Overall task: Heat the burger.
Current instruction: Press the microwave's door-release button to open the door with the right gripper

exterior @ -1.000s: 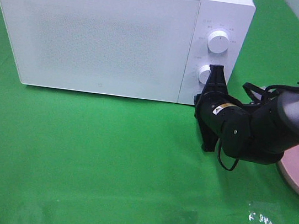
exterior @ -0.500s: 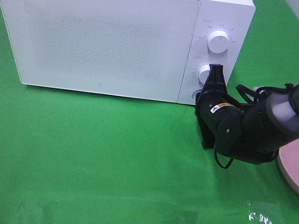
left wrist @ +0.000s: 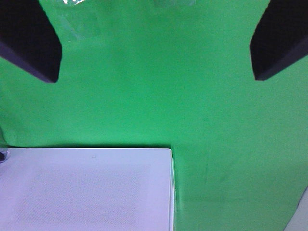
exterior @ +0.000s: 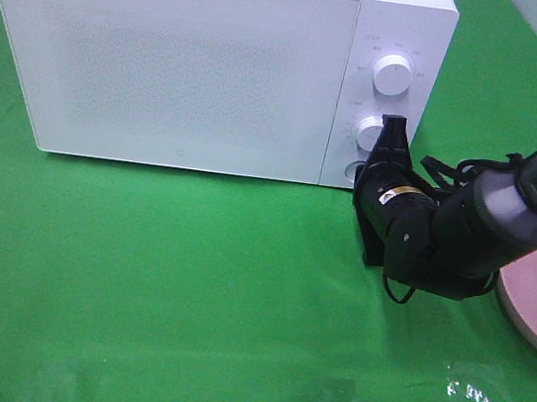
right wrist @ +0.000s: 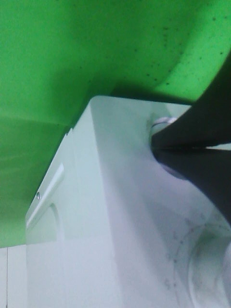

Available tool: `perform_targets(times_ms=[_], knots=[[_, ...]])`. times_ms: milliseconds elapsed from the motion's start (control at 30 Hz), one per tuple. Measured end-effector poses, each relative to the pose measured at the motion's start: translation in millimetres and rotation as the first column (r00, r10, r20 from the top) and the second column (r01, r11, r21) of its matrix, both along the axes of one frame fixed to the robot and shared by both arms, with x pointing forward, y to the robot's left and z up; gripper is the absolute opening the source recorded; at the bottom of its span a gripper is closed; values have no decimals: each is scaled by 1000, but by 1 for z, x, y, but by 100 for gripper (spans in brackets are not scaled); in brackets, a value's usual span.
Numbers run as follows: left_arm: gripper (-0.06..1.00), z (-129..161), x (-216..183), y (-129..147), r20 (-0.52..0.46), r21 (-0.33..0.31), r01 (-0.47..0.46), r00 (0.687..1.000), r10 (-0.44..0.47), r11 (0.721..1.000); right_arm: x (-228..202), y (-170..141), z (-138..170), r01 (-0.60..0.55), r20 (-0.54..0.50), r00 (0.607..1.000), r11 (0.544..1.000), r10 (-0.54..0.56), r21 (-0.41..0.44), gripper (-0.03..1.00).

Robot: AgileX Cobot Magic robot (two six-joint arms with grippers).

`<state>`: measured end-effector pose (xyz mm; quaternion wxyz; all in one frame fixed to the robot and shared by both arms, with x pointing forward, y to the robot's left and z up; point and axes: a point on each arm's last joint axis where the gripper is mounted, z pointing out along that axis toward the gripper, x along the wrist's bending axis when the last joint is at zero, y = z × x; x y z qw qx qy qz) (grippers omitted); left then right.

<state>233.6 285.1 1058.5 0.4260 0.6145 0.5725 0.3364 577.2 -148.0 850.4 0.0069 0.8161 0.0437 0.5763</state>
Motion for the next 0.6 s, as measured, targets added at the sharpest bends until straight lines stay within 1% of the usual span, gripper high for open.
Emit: perform_targets(times_ms=[67,100,367,600], knots=[[99,0,0,0,0,0,0,1000,0,1000,0,0,0,5,-6,1000,1000,-5,6,0],[99,0,0,0,0,0,0,1000,0,1000,1,2,0,23,-13,1000,999,-22,27,0],[99,0,0,0,0,0,0,1000,0,1000,9,5,3,98,-52,994,991,-94,89,0],[99,0,0,0,0,0,0,1000,0,1000,13,9,5,121,-64,991,986,-114,114,0]])
